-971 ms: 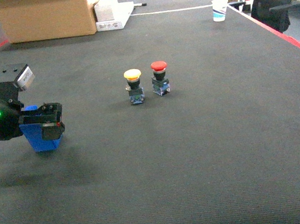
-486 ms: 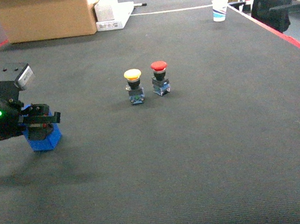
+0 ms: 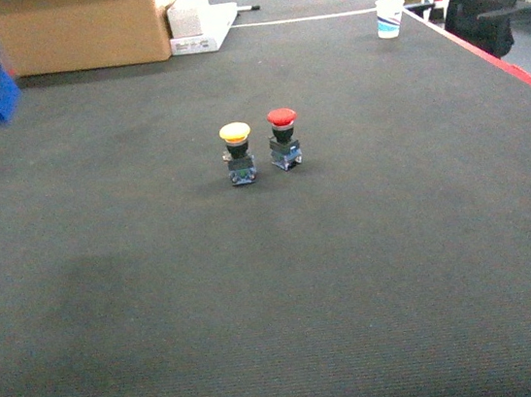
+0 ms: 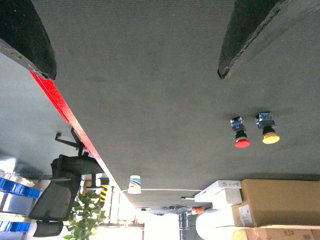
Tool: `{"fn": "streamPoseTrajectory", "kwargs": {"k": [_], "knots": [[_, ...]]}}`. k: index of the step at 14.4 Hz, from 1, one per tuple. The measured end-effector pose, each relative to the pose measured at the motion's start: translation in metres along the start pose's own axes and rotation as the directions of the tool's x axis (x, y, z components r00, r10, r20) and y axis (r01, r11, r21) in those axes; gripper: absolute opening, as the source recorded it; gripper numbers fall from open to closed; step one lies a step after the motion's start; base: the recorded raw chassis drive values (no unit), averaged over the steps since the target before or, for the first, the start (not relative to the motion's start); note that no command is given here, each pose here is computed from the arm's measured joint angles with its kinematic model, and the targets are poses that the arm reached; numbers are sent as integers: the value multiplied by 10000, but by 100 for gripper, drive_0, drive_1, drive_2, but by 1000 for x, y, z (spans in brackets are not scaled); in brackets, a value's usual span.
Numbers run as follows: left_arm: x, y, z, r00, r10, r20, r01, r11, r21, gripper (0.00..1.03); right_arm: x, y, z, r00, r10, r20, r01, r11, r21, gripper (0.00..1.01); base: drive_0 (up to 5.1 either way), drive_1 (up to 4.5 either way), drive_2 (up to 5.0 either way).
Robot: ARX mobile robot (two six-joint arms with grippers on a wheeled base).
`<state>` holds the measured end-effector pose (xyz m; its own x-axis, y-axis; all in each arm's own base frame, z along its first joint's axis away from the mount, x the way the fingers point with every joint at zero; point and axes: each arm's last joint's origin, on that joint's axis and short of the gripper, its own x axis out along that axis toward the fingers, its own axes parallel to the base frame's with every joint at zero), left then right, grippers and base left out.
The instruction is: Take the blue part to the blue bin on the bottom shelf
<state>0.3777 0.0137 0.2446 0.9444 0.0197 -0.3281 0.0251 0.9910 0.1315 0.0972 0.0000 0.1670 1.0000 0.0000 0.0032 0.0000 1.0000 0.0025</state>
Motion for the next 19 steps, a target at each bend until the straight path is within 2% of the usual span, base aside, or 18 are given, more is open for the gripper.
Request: {"fn": "streamPoseTrajectory", "kwargs": {"k": [1,2,3,5,7,8,9,10,11,12,14,16,19], "knots": [[-40,1,25,9857,174,1677,-184,9998,44,45,0,0,0,10000,0,0,0,10000,0,98,0,0,0],[-71,-4,32,9628,127,2697,-157,9998,91,45,0,0,0,10000,0,0,0,10000,0,98,0,0,0],[-99,-11,24,9391,245,3429,-295,9995,93,45,0,0,0,10000,0,4,0,10000,0,98,0,0,0],[-140,-22,-8,9126,600,4045,-576,9982,-181,45,0,0,0,10000,0,-4,0,10000,0,98,0,0,0],[-181,-31,-34,8683,1092,4839,-925,9940,-583,45,0,0,0,10000,0,4,0,10000,0,98,0,0,0],[-196,-35,-55,8571,1362,4969,-1095,9906,-826,45,0,0,0,10000,-4,0,4,10000,0,98,0,0,0],[-203,-39,-76,8717,1505,4663,-1226,9884,-898,45,0,0,0,10000,-4,0,4,10000,0,98,0,0,0],[-206,-42,-94,8965,1611,4127,-1327,9864,-968,45,0,0,0,10000,-4,0,4,10000,0,98,0,0,0],[-209,-42,-101,9010,1750,3970,-1393,9833,-1174,45,0,0,0,10000,0,0,0,10000,0,98,0,0,0],[-212,-41,-102,8893,1991,4117,-1506,9775,-1474,45,0,0,0,10000,0,0,0,10000,0,98,0,0,0],[-214,-42,-108,8999,1958,3896,-1387,9756,-1699,45,0,0,0,10000,-4,0,4,10000,0,98,0,0,0],[-214,-43,-111,9041,1939,3807,-1336,9747,-1791,45,0,0,0,10000,0,0,0,10000,0,98,0,0,0],[-214,-42,-109,8954,1991,3982,-1301,9724,-1937,45,0,0,0,10000,0,0,0,10000,0,98,0,0,0]]}}
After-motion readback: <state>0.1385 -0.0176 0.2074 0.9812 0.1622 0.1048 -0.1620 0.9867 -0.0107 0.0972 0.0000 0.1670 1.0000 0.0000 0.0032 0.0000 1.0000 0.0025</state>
